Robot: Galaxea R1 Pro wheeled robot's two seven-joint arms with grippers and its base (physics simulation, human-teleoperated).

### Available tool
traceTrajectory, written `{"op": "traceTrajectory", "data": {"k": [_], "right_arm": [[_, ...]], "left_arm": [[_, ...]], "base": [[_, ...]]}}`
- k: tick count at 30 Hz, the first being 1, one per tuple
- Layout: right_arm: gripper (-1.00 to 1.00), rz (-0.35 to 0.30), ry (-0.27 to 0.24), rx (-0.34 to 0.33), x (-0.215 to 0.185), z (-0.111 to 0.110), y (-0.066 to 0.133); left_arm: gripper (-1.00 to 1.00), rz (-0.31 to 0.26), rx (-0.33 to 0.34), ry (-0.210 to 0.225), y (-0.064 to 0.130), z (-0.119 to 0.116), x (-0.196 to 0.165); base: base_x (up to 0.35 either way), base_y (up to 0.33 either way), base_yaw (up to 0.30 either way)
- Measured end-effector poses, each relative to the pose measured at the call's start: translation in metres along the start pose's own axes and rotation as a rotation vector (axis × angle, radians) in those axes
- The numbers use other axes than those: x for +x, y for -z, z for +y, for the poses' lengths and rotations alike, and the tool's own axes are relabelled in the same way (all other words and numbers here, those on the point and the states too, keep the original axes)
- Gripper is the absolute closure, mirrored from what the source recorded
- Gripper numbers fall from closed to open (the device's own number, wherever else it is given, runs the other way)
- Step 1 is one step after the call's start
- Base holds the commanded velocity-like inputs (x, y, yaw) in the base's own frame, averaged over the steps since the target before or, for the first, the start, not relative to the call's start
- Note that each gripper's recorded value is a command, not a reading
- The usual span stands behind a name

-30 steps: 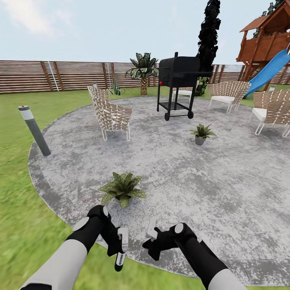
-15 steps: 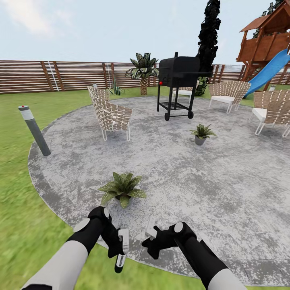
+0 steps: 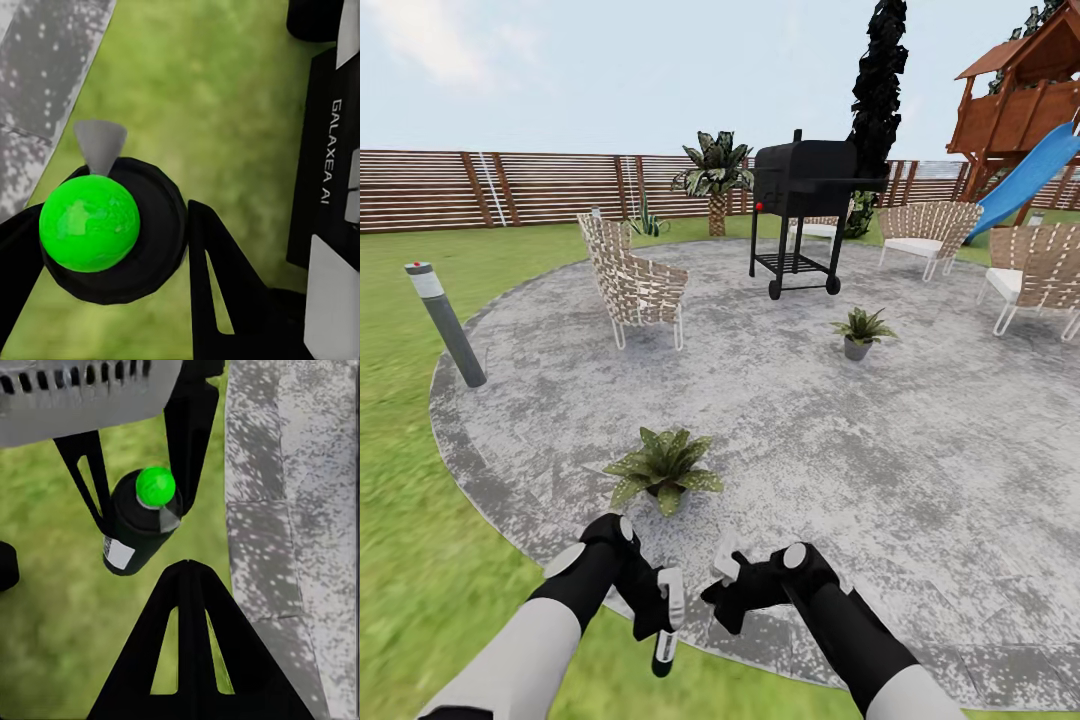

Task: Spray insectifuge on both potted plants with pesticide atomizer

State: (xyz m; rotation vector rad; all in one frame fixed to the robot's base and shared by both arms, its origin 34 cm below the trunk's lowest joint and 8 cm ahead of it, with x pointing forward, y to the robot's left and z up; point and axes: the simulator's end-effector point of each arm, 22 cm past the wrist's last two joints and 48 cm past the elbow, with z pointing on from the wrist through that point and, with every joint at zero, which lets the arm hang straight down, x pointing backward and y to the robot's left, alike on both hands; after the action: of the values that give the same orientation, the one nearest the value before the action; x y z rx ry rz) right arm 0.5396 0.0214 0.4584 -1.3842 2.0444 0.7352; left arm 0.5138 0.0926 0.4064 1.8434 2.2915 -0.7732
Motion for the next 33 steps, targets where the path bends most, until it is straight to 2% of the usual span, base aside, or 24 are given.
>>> {"op": "traceTrajectory", "data": {"k": [9,14,17,26,30,33], "right_arm": [[1.00,-0.010,0.007,0.003,-0.005,0.000,0.001],[1.00,-0.008,0.007,0.003,-0.005,0.000,0.001],[1.00,-0.008,0.007,0.004,-0.005,0.000,0.001],[1.00,-0.007,0.007,0.004,-0.004,-0.001,0.001],[1.00,-0.008,0.007,0.004,-0.005,0.000,0.001],[1.00,-0.008,0.007,0.004,-0.005,0.000,0.001]], "left_arm": [[1.00,-0.059,0.013,0.008,0.000,-0.003,-0.012],[1.00,-0.115,0.028,0.016,0.003,-0.005,-0.023],[1.00,-0.163,0.034,-0.005,0.006,-0.006,-0.030],[1.00,-0.172,0.069,0.011,-0.002,-0.014,-0.026],[1.00,-0.252,0.081,0.022,0.001,-0.016,-0.044],[1.00,-0.266,0.082,0.023,0.002,-0.016,-0.046]], "base": [[0.000,0.000,0.000],[0.000,0.000,0.000],[0.000,0.000,0.000],[0.000,0.000,0.000],[0.000,0.000,0.000],[0.000,0.000,0.000]]}}
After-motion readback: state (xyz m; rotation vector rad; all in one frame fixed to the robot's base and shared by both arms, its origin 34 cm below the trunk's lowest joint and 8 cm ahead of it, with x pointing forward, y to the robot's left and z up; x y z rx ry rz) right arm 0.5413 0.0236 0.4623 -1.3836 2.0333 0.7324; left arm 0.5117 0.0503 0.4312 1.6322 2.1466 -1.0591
